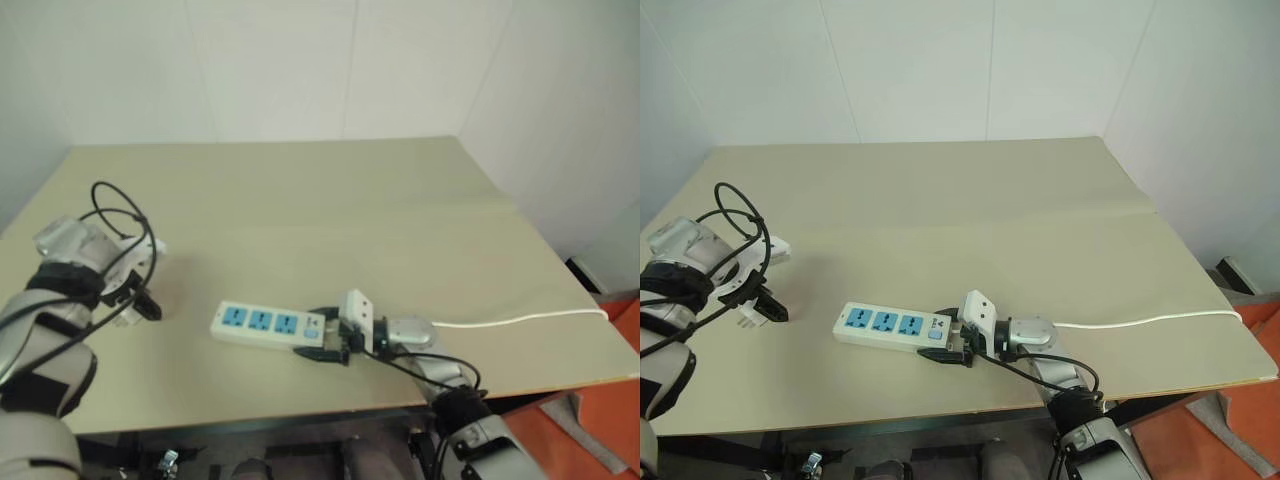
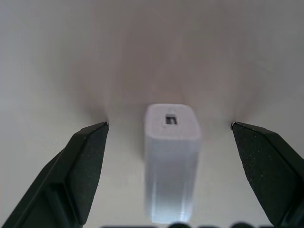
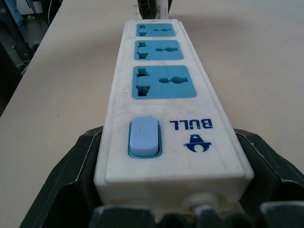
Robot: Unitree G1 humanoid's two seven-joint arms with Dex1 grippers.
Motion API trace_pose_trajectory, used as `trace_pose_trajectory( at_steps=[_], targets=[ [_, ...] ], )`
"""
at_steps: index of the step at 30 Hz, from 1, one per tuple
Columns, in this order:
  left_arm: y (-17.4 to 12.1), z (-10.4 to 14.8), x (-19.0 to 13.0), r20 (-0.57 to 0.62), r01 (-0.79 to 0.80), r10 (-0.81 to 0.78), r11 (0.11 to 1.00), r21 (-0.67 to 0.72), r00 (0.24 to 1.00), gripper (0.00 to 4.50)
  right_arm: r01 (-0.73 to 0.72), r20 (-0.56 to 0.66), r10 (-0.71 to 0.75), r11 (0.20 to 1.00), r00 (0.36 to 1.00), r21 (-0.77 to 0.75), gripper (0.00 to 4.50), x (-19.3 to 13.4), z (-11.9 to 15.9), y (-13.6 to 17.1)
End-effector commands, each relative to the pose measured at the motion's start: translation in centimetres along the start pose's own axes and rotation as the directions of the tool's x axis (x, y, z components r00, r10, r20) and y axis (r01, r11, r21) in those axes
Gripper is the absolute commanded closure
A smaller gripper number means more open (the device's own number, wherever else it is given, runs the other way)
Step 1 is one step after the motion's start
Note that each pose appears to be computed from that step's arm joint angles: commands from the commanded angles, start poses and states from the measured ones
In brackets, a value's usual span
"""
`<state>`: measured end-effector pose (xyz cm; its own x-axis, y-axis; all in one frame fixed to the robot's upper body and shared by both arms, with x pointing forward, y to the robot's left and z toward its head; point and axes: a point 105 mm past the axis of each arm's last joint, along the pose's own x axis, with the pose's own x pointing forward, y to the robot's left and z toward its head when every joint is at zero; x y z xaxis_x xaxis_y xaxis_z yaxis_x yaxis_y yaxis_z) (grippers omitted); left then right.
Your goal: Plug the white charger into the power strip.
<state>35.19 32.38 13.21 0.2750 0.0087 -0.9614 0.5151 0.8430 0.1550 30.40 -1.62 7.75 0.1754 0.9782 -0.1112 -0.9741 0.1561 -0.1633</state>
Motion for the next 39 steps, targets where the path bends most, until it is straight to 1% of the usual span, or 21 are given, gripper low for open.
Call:
trace_pose_trajectory(
  at_steps=[1, 4, 7, 13, 16, 19, 21, 24, 25, 26, 27, 28, 29, 31, 32, 33, 34, 35, 36, 37, 39],
  targets=[
    [0.6, 0.4, -0.1, 0.006, -0.035, 0.035, 0.999, 0.016, 0.999, 0.00, -0.020, 0.000, 0.020, 0.999, 1.000, 0.028, 1.09, 0.5, -0.4, 1.0],
    [0.3, 0.9, 0.0, 0.009, -0.012, 0.011, 0.999, 0.038, 1.000, 0.00, -0.004, 0.001, 0.004, 1.000, 1.000, 0.030, 1.09, 0.5, -0.4, 0.9],
    [0.1, 1.0, 0.5, 0.002, 0.000, 0.000, 0.998, 0.055, 1.000, 0.59, 0.006, 0.002, -0.006, 1.000, 1.000, 0.030, 1.09, 0.6, -0.3, 0.8],
    [-0.3, 1.2, 0.9, -0.002, 0.026, -0.026, 0.997, 0.073, 1.000, 2.45, 0.017, -0.001, -0.016, 0.999, 1.000, 0.032, 1.09, 0.4, -0.4, 0.7],
    [-0.3, 1.3, 0.8, 0.005, 0.027, -0.028, 0.997, 0.070, 1.000, 3.46, 0.020, -0.007, -0.020, 0.999, 1.000, 0.033, 1.09, 0.3, -0.5, 0.7],
    [-0.3, 1.4, 0.8, 0.016, 0.032, -0.033, 0.997, 0.069, 0.999, 3.49, 0.025, -0.011, -0.025, 0.999, 1.000, 0.035, 1.09, 0.2, -0.6, 0.7],
    [-0.3, 1.9, 0.5, 0.044, 0.024, -0.028, 0.997, 0.074, 0.999, 3.49, 0.028, -0.015, -0.027, 0.999, 1.000, 0.035, 1.09, 0.1, -0.7, 0.7],
    [-0.3, 4.0, -0.7, 0.173, 0.014, -0.036, 0.992, 0.124, 0.984, 3.49, 0.033, -0.019, -0.033, 0.999, 0.999, 0.039, 1.09, -0.1, -0.9, 0.7],
    [-0.7, 6.1, -2.0, 0.312, 0.015, -0.068, 0.985, 0.170, 0.948, 3.49, 0.037, -0.022, -0.036, 0.998, 0.999, 0.041, 1.09, -0.2, -1.0, 0.6],
    [-1.0, 7.4, -3.0, 0.406, 0.008, -0.091, 0.980, 0.201, 0.909, 3.49, 0.040, -0.023, -0.039, 0.998, 0.999, 0.043, 1.09, -0.3, -1.0, 0.6],
    [-1.3, 8.4, -3.9, 0.478, 0.008, -0.117, 0.975, 0.223, 0.870, 3.49, 0.041, -0.025, -0.040, 0.998, 0.999, 0.044, 1.09, -0.3, -1.1, 0.6],
    [-1.9, 9.7, -5.0, 0.568, 0.025, -0.161, 0.971, 0.240, 0.807, 3.49, 0.037, -0.029, -0.036, 0.998, 0.999, 0.048, 1.09, -0.5, -1.2, 0.7],
    [-2.6, 10.6, -6.0, 0.632, 0.053, -0.213, 0.963, 0.263, 0.745, 3.49, 0.025, -0.036, -0.023, 0.998, 0.999, 0.051, 1.09, -0.6, -1.3, 0.8],
    [-3.7, 11.6, -7.3, 0.703, 0.074, -0.280, 0.948, 0.310, 0.654, 3.49, 0.015, -0.044, -0.013, 0.999, 0.999, 0.051, 1.09, -0.7, -1.4, 0.9],
    [-4.2, 12.2, -7.7, 0.750, 0.037, -0.303, 0.936, 0.349, 0.588, 3.49, 0.005, -0.046, -0.003, 0.999, 0.999, 0.054, 1.09, -0.7, -1.4, 0.9],
    [-4.9, 12.7, -8.2, 0.797, 0.015, -0.332, 0.926, 0.377, 0.504, 3.49, -0.005, -0.050, 0.008, 0.999, 0.999, 0.051, 1.09, -0.7, -1.4, 1.0],
    [-5.9, 13.3, -9.0, 0.849, -0.007, -0.375, 0.913, 0.407, 0.373, 3.49, -0.019, -0.053, 0.021, 0.998, 0.998, 0.052, 1.09, -0.8, -1.4, 1.1],
    [-6.5, 13.4, -9.6, 0.875, -0.022, -0.397, 0.908, 0.419, 0.279, 3.49, -0.027, -0.055, 0.030, 0.998, 0.998, 0.053, 1.09, -0.9, -1.4, 1.1],
    [-7.4, 13.4, -10.1, 0.877, -0.025, -0.437, 0.892, 0.450, 0.200, 3.49, -0.042, -0.057, 0.045, 0.998, 0.997, 0.052, 1.09, -1.0, -1.5, 1.2],
    [-7.9, 13.4, -10.4, 0.873, -0.030, -0.461, 0.882, 0.471, 0.155, 3.49, -0.051, -0.058, 0.054, 0.997, 0.997, 0.053, 1.09, -1.1, -1.5, 1.3],
    [-10.9, 13.4, -10.8, 0.824, -0.032, -0.563, 0.824, 0.566, 0.064, 3.49, -0.084, -0.085, 0.086, 0.996, 0.993, 0.031, 1.09, -1.3, -1.9, 1.6]
  ],
)
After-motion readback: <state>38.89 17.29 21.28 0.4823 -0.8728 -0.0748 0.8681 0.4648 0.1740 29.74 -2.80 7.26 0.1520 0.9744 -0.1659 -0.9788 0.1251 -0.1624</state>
